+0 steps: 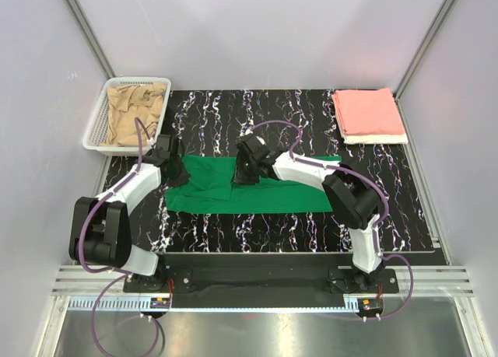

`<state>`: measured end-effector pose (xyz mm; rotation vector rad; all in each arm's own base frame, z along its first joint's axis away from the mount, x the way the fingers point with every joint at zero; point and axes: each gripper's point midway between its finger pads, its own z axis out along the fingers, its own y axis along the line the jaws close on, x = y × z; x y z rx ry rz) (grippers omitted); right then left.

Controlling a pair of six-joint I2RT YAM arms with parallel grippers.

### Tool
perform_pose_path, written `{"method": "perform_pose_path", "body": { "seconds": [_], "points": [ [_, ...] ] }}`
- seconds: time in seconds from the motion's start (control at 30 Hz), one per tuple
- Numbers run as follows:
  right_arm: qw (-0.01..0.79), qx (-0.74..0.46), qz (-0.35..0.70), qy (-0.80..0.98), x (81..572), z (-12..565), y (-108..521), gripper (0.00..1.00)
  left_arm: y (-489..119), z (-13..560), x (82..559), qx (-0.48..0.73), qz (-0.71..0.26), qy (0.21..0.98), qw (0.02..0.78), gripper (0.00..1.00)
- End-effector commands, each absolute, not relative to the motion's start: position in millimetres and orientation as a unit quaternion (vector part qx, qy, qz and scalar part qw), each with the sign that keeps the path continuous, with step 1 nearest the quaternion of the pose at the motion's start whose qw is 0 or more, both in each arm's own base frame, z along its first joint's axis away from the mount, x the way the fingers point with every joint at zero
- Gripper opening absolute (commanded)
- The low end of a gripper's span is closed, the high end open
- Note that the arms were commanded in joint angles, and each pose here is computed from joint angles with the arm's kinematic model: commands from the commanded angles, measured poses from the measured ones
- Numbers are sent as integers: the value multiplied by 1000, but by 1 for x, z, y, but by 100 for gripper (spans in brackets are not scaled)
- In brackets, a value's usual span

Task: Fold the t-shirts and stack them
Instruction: Fold the tshirt

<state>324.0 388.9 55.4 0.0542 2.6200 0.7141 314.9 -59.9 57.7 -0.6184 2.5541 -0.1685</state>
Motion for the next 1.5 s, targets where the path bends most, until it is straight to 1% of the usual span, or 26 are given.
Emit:
{"method": "perform_pose_path", "body": {
  "seconds": [0.0,0.03,0.13,0.23,0.43,0.53,0.73,1.03,1.17,1.37,1.47],
  "points": [
    [229,9,271,935,313,78,395,34,-61,80,332,-217,-76,929,291,10],
    [224,6,277,935,310,79,398,34,-59,82,333,-211,-70,929,295,18],
    [212,2,290,933,303,78,408,35,-59,82,332,-193,-71,934,292,33],
    [210,4,294,933,297,76,412,35,-55,79,323,-189,-72,936,289,38],
    [197,41,284,937,287,64,410,37,-47,64,309,-204,-111,934,270,36],
    [195,54,279,939,285,56,411,38,-47,59,311,-201,-115,935,269,38],
    [183,58,299,935,285,53,422,37,-56,43,316,-198,-139,937,251,39],
    [174,69,304,934,284,47,426,36,-49,41,313,-203,-119,938,254,37],
    [172,75,297,936,284,40,424,36,-42,40,308,-211,-100,937,261,40],
    [169,76,293,938,284,34,425,37,-42,35,308,-216,-100,936,258,40],
    [173,78,289,938,286,33,423,35,-45,37,312,-216,-111,932,268,36]
  ]
}}
